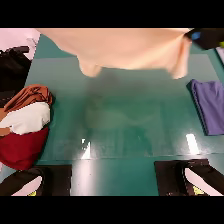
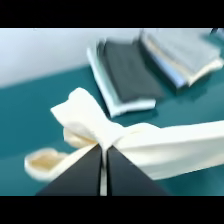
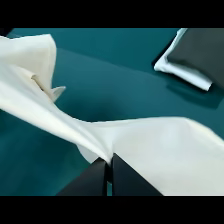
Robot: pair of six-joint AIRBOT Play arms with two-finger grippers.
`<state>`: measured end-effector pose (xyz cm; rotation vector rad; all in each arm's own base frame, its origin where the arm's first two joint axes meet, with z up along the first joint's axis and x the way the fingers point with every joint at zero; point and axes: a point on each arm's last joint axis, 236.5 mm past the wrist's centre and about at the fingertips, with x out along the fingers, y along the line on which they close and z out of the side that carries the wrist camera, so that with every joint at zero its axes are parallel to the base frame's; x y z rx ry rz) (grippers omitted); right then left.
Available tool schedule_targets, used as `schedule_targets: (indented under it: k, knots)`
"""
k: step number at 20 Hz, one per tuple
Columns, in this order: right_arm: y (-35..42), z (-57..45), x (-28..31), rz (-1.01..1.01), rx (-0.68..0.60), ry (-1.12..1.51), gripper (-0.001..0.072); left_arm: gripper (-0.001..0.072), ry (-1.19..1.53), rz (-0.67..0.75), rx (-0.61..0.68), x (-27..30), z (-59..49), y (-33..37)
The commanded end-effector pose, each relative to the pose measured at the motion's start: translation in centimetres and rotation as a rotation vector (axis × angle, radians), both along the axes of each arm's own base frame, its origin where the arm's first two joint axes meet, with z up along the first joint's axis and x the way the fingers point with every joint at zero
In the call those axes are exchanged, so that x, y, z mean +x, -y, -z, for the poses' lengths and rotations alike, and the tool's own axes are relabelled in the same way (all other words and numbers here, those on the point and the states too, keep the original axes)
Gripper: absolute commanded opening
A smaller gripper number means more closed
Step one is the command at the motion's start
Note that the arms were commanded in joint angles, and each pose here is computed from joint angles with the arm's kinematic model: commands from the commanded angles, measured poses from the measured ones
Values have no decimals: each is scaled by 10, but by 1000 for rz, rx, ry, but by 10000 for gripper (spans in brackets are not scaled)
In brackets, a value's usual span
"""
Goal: Fold the shirts.
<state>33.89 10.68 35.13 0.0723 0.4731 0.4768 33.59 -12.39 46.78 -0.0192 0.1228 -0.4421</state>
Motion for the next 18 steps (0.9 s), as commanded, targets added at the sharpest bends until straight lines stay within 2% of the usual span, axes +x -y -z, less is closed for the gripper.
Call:
schedule_targets:
  k: [1,4,7,13,16,18]
  knots:
    - [16,-53,-54,30,-61,107,12,21,188,-4,-31,-88,-61,-17]
    - [23,-58,-62,57,-57,68,12,21,196,-1,-34,-103,-64,-19]
    - [18,-18,-47,17,-63,-84,12,21,15,10,16,-63,-9,-10]
    - [-27,181,0,-114,-53,-618,12,22,-607,25,139,47,233,11]
    - [-37,269,32,-68,-95,-715,12,22,-786,-6,171,82,342,10]
    - [-49,292,51,-66,-87,-724,13,22,-845,-35,212,101,385,5]
